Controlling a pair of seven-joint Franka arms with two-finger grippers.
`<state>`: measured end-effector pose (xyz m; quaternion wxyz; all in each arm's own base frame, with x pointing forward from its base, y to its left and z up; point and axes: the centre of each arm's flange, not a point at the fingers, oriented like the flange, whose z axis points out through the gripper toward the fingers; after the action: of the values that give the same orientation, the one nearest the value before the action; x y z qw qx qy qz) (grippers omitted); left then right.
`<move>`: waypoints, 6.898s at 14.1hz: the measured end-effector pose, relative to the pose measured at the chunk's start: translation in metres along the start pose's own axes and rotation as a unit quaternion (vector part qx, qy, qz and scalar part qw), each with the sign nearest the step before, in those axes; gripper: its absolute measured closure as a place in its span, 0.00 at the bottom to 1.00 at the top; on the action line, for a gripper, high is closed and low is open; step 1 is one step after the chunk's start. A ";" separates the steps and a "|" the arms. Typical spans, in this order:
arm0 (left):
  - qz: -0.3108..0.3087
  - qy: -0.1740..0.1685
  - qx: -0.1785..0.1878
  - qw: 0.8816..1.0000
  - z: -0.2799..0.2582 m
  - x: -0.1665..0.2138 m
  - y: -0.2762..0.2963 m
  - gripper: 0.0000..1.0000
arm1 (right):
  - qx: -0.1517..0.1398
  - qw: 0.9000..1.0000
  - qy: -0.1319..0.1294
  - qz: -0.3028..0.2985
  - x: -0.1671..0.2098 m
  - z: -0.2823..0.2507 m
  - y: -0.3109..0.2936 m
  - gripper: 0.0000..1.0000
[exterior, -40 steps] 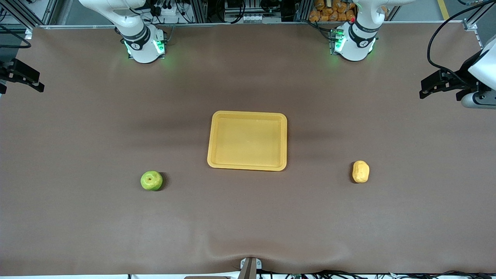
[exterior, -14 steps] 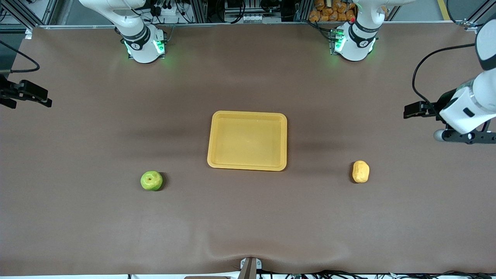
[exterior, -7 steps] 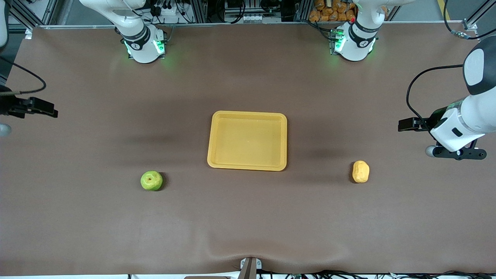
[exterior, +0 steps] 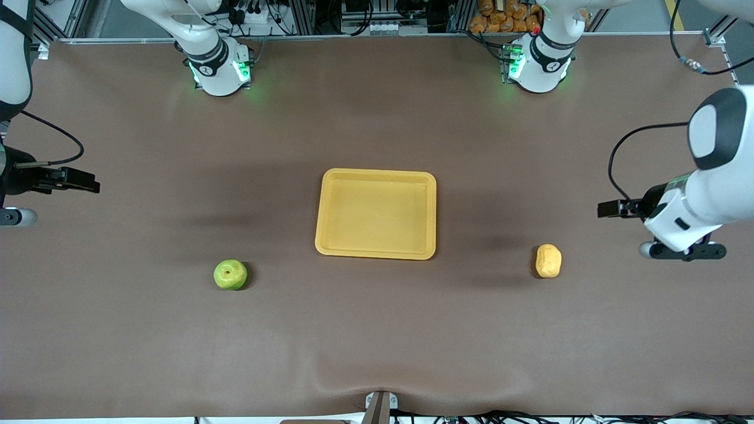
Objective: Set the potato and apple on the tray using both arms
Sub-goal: 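Move the left gripper toward the potato while the right gripper approaches the apple, then lower and close the left gripper on the potato while the right gripper grasps the apple, then carry the potato with the left gripper over the yellow tray, then lower the potato onto the tray and open the left gripper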
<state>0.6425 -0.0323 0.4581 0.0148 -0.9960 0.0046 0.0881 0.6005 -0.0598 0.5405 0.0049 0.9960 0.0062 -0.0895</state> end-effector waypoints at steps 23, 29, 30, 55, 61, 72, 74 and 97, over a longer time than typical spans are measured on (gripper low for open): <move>-0.013 0.115 -0.010 0.993 0.204 0.028 0.037 0.00 | 0.038 0.998 -0.026 0.044 0.079 0.118 -0.081 0.00; 0.002 0.120 -0.004 0.993 0.246 0.038 0.042 0.00 | 0.031 0.997 -0.018 0.061 0.101 0.156 -0.106 0.00; 0.002 0.118 -0.004 0.993 0.250 0.039 0.043 0.00 | 0.030 0.997 -0.015 0.062 0.104 0.161 -0.109 0.00; -0.071 0.078 0.006 0.994 0.099 -0.012 0.081 0.42 | 0.019 0.995 0.033 0.094 0.150 0.296 -0.191 0.00; -0.101 0.085 -0.021 0.991 0.073 -0.046 0.200 0.42 | 0.019 0.994 0.042 0.096 0.153 0.303 -0.189 0.12; -0.091 0.125 0.077 0.985 0.193 -0.109 0.418 0.42 | 0.012 0.994 0.013 0.110 0.160 0.267 -0.166 0.12; -0.090 0.137 0.095 0.982 0.221 -0.111 0.435 0.42 | 0.012 0.994 0.002 0.112 0.161 0.249 -0.164 0.12; -0.191 0.143 0.074 0.968 0.068 0.000 0.259 0.00 | 0.028 0.987 -0.058 0.144 0.105 0.190 -0.310 0.12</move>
<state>0.6272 -0.2889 0.3843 0.1044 -0.9767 -0.1776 -0.0607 0.6658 0.2488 0.3324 -0.0093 0.9794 -0.1404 -0.1451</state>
